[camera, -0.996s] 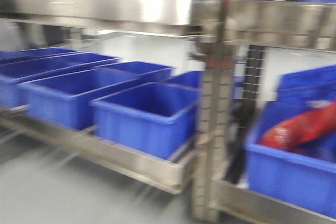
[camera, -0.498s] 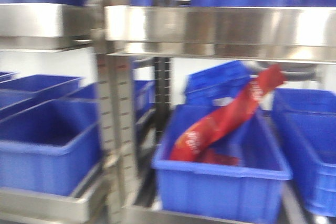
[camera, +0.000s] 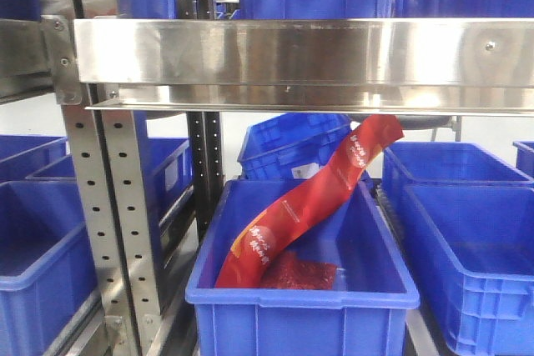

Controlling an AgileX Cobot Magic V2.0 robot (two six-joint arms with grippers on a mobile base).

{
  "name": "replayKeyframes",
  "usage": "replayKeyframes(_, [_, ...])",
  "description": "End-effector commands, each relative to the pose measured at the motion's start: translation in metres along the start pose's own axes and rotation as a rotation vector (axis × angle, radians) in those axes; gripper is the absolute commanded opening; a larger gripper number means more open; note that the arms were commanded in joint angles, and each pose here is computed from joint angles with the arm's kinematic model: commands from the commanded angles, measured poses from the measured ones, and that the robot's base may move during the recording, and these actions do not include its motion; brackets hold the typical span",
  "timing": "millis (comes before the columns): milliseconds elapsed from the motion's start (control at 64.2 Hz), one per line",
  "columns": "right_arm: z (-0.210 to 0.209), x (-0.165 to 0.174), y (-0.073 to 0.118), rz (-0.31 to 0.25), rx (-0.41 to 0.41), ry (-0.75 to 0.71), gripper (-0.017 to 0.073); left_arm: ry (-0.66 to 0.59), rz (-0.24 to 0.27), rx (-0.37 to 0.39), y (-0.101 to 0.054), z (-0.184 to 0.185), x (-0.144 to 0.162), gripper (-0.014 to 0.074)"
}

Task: Stack two boxes on right shelf middle
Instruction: 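Drive to the steel shelf with blue bins holding the box, then raise the held box above the middle shelf's steel rail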

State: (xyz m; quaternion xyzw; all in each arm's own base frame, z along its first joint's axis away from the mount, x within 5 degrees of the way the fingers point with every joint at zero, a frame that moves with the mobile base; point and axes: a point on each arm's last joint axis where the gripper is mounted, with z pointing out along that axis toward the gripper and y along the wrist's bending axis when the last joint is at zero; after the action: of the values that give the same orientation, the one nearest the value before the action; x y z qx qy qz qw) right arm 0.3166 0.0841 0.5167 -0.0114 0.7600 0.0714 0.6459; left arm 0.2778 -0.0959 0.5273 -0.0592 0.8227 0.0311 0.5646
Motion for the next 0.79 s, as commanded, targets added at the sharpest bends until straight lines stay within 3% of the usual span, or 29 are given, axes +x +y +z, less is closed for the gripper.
replayKeyframes(0, [-0.0103,-0.0135,-0.0038,-0.025,0.008,-0.082,-0.0162,-0.145,0.065,-0.023,-0.003,0.0154,-0.0113,-0.0111])
replayKeyframes(778, [-0.0104,-0.0146,-0.0033,-0.025,0.003,-0.094,-0.0162,-0.145,0.065,-0.023,-0.003,0.0154,-0.0113,-0.0111])
